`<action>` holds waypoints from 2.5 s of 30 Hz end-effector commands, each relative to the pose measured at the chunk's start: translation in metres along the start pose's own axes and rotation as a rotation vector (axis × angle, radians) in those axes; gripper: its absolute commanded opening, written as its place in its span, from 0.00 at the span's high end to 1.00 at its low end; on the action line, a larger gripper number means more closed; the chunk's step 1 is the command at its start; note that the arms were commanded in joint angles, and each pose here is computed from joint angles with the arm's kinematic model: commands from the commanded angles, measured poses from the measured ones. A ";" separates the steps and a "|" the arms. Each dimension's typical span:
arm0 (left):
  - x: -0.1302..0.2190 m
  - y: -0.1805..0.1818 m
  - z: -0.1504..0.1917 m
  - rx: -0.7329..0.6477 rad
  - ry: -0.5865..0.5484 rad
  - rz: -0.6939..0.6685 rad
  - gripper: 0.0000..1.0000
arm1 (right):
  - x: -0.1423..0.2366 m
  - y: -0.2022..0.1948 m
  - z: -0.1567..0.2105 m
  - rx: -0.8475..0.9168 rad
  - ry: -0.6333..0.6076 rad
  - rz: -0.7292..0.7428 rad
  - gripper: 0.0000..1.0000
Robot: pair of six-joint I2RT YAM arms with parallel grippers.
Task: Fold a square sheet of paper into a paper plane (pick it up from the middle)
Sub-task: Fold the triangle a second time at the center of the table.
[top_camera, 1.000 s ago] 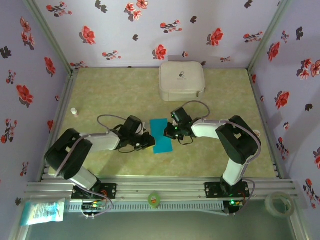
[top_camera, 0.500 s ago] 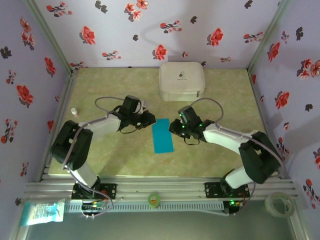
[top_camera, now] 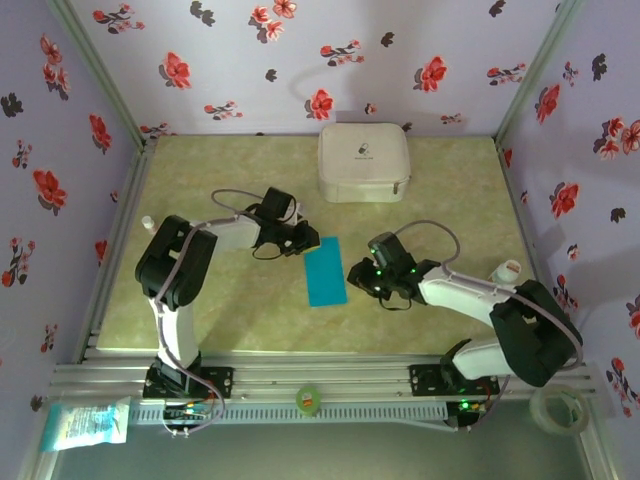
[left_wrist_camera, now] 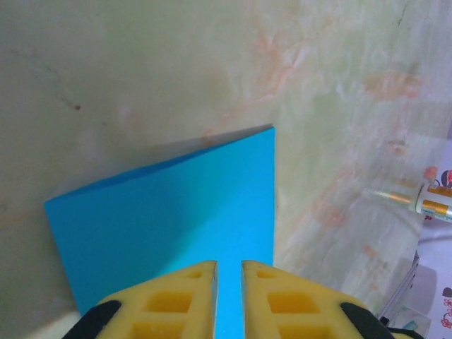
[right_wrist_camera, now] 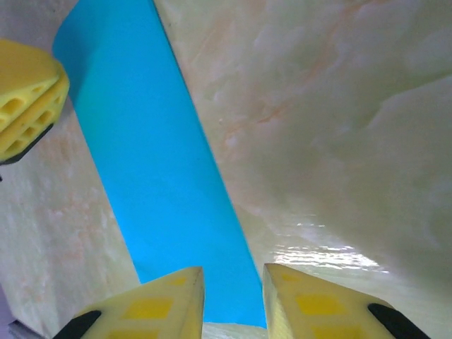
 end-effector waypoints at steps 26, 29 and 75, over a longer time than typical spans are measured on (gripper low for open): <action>-0.011 0.046 0.017 0.072 0.053 -0.073 0.84 | -0.028 -0.001 0.014 -0.042 0.154 -0.018 0.68; -0.012 0.046 0.016 0.076 0.058 -0.066 0.84 | -0.027 0.002 0.014 -0.048 0.137 -0.051 0.69; 0.070 -0.046 0.022 -0.487 -0.227 0.072 0.58 | -0.057 0.010 -0.030 -0.169 0.072 -0.281 0.94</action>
Point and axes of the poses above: each hand's point on the last joint's axis, 136 mm out from that joint toward the fingers, its own x axis back along the fingers, its own y axis along the line the jaws close on, z = x × y, the point moved 10 cm from there along x, back along the fingers, and after that the axes turned 6 degrees about -x, right-handed, at the moved point
